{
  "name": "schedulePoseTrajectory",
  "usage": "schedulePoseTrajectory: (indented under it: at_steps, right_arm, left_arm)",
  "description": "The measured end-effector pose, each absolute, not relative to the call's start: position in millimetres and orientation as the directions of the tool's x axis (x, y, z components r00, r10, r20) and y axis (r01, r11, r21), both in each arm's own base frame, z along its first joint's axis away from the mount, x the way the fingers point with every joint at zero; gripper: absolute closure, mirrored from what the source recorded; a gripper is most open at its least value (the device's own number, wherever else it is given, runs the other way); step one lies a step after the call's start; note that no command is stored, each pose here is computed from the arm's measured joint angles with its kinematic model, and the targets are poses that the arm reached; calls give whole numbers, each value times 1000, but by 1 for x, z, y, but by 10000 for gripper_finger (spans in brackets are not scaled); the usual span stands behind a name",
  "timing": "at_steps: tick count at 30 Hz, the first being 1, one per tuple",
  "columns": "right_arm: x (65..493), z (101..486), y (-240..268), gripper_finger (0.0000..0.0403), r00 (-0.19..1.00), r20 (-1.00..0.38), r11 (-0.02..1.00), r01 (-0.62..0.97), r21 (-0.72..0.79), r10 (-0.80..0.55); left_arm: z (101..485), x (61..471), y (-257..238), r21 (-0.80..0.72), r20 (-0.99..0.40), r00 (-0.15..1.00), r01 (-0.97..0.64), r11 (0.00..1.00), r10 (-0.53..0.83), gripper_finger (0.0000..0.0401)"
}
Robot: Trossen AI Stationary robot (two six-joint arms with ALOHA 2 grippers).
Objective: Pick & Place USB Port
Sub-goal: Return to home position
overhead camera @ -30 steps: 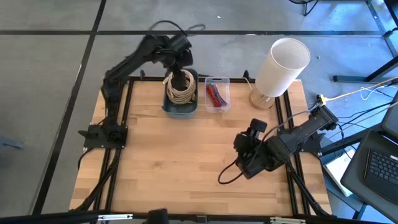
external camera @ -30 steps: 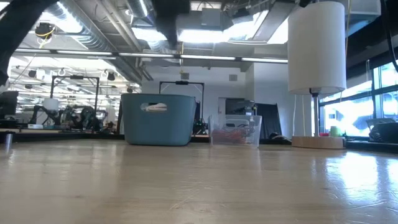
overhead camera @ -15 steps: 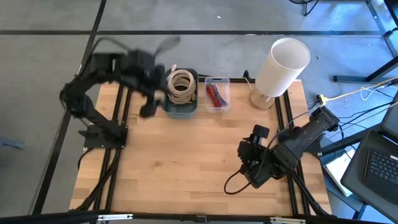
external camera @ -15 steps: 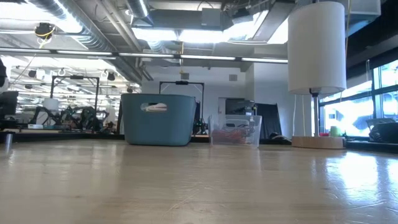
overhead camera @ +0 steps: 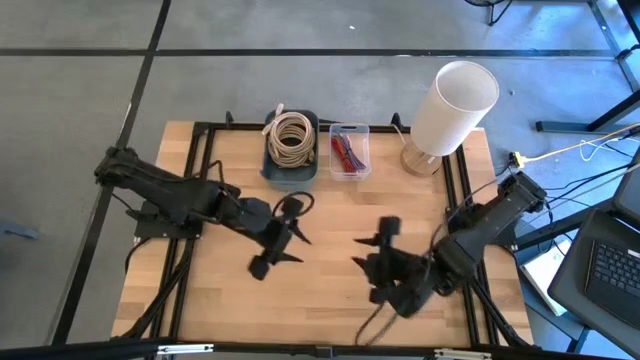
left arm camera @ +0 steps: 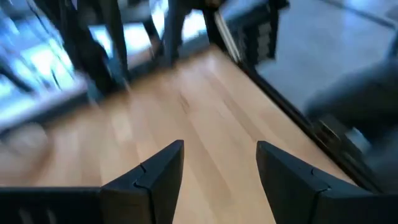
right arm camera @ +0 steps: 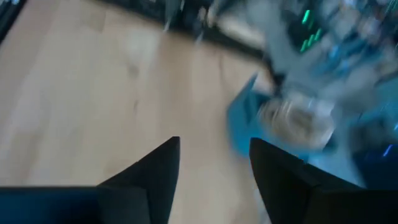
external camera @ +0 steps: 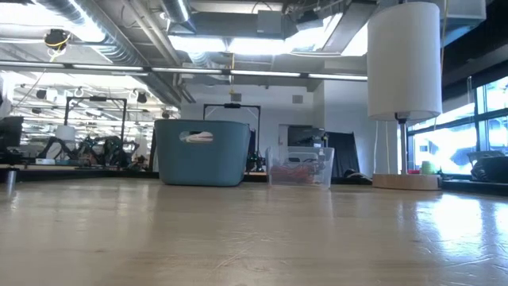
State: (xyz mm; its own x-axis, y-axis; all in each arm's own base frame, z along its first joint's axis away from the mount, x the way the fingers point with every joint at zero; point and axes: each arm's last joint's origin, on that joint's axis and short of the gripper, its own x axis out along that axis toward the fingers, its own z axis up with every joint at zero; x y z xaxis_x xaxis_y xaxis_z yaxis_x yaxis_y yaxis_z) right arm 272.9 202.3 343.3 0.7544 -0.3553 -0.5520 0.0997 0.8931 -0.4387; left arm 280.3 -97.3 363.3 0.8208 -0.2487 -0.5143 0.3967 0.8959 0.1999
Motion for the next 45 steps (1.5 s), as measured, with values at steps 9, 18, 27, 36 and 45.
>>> schedulePoseTrajectory:
  at_steps: [9,18,27,36,45]
  right_arm:
    - [340,367,115,293,821,-547,880,-129,-456,-163]
    - [261,407,55,396,749,-647,954,-76,-292,-139]
    - [167,361,56,399,908,-418,996,-52,-72,17]
    - [151,232,57,401,981,-172,995,-84,48,91]
    - [136,177,50,402,995,-8,989,-96,116,97]
  left_arm:
    - [381,302,-33,414,-247,957,245,877,-151,205]
    - [413,203,25,264,-327,943,34,964,56,215]
    - [378,116,5,179,-39,990,137,974,-132,261]
    - [265,111,2,64,94,987,125,990,-131,311]
    - [209,116,3,-16,84,988,128,992,-126,396]
